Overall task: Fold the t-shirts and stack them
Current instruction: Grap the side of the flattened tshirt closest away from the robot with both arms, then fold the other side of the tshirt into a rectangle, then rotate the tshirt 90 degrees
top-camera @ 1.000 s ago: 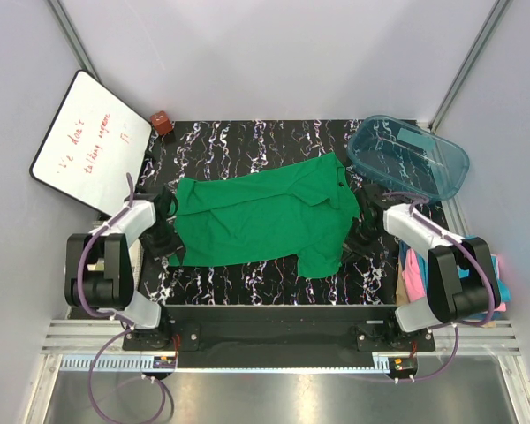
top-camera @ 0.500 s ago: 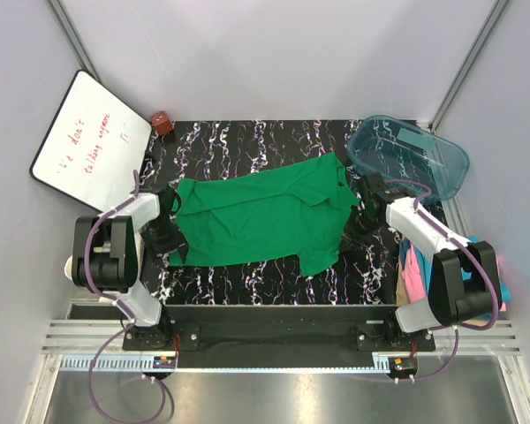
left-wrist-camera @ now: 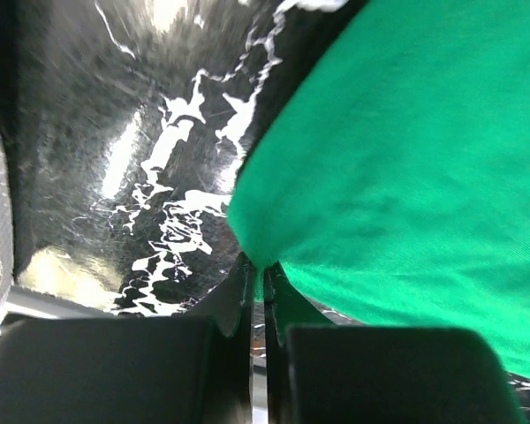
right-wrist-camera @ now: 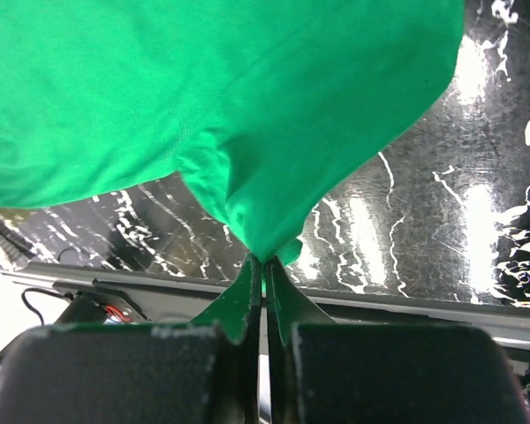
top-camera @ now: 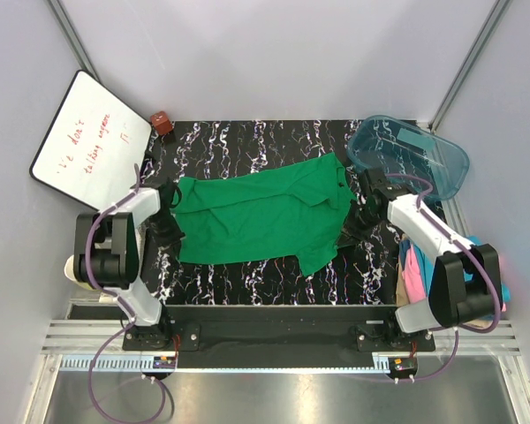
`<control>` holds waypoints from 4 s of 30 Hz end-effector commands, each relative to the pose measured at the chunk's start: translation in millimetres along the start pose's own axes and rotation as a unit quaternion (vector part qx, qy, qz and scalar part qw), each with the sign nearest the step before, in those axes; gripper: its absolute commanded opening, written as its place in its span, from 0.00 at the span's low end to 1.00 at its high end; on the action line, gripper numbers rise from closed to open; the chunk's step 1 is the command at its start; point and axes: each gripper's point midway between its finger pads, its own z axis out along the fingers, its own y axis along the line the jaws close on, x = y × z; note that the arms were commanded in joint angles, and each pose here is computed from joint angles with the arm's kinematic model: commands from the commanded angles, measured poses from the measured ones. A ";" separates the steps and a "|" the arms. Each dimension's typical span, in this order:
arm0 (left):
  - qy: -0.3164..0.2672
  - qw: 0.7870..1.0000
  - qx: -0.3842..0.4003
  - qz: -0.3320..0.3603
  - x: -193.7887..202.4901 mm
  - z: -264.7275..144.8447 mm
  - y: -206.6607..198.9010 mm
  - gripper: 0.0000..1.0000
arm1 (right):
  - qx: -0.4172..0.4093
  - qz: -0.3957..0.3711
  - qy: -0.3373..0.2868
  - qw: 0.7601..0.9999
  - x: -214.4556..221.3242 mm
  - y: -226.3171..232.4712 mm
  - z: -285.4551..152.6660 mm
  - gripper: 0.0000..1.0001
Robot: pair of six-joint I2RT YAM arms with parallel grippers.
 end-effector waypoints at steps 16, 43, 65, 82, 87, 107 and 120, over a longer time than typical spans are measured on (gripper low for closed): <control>-0.162 0.982 0.093 0.006 -107.1 -108.0 -51.9 0.00 | -0.027 -0.121 -0.119 0.985 -121.7 74.0 -32.3 0.00; -0.096 0.994 0.048 0.001 -170.5 -60.2 -69.7 0.99 | -0.095 -0.073 -0.099 0.988 -256.2 117.8 51.2 0.05; -0.160 0.978 0.095 0.098 -116.1 -119.8 -75.3 0.99 | -0.117 -0.205 -0.138 0.962 -166.9 116.1 10.9 0.00; -0.140 0.980 0.081 0.117 -95.5 -104.0 -85.6 0.99 | 0.004 -0.226 -0.068 0.972 -145.9 97.0 97.5 0.00; -0.141 0.980 0.077 0.116 -94.8 -102.8 -83.5 0.99 | 0.006 -0.220 -0.077 0.973 -156.3 102.8 102.8 0.00; -0.133 0.980 0.054 0.140 -95.2 -92.6 -76.5 0.99 | -0.070 -0.204 -0.130 0.968 -222.9 186.9 106.2 0.00; -0.159 0.970 0.081 0.166 -106.9 -116.8 -90.6 0.99 | -0.087 -0.192 -0.164 0.964 -257.8 214.1 139.5 0.00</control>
